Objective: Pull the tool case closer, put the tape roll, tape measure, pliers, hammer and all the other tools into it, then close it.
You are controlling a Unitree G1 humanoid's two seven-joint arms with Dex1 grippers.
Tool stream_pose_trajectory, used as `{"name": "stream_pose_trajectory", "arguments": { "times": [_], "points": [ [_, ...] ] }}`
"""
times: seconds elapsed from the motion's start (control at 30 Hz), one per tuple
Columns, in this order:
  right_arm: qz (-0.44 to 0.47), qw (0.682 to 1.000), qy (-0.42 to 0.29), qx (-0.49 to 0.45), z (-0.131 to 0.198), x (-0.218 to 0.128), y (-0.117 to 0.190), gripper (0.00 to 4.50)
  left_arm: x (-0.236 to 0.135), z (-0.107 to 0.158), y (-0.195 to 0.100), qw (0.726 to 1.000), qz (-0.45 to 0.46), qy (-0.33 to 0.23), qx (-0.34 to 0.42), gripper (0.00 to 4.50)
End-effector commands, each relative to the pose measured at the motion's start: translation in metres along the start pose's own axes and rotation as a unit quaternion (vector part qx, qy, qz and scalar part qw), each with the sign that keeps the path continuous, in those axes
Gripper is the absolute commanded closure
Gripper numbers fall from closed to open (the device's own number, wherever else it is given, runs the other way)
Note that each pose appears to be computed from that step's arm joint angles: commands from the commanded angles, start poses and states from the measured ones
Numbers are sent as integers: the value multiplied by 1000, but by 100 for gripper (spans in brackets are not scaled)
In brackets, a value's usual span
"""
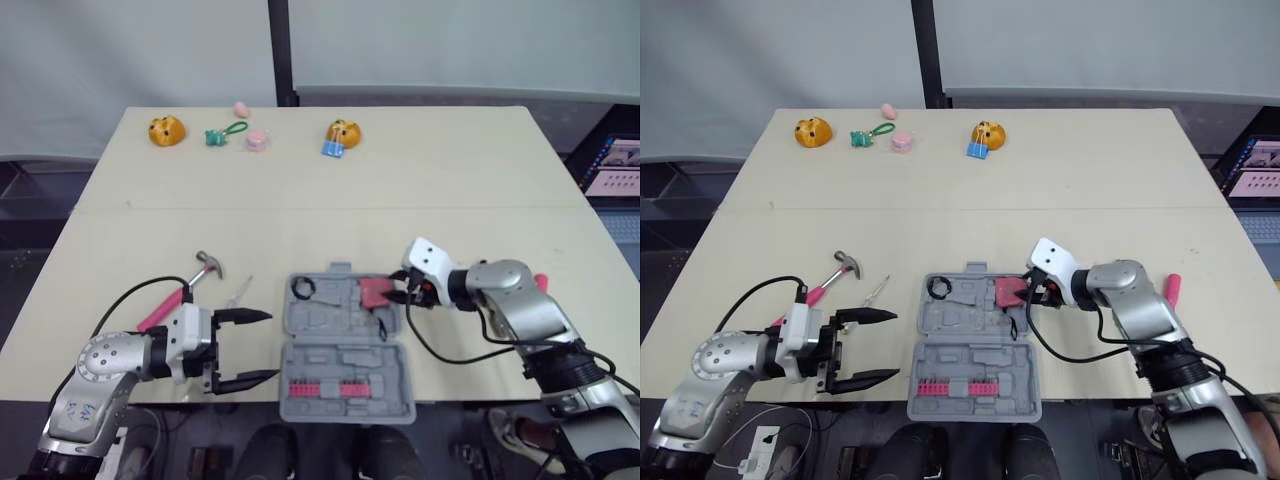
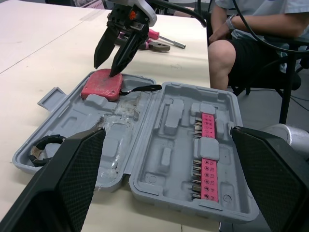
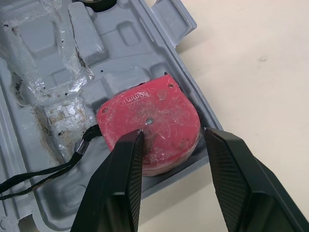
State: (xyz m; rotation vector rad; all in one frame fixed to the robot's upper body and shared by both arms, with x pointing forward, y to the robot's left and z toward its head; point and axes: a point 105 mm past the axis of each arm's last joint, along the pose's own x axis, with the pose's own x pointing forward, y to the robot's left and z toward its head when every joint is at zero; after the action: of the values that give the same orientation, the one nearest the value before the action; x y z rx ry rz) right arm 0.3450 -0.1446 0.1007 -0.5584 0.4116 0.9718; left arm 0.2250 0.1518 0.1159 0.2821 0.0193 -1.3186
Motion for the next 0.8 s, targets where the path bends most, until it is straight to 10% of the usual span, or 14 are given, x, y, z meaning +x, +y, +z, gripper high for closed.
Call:
{"name": "stream_pose_trajectory", "arguments": {
  "times": [0.03,0.8],
  "points": [
    [-6,1000,4,-8,1,0,-1,238,-2,6,1,1000,3,-7,17,0],
    [-25,994,105,17,-27,22,6,238,-3,6,0,1000,7,-4,16,0]
  ]
}}
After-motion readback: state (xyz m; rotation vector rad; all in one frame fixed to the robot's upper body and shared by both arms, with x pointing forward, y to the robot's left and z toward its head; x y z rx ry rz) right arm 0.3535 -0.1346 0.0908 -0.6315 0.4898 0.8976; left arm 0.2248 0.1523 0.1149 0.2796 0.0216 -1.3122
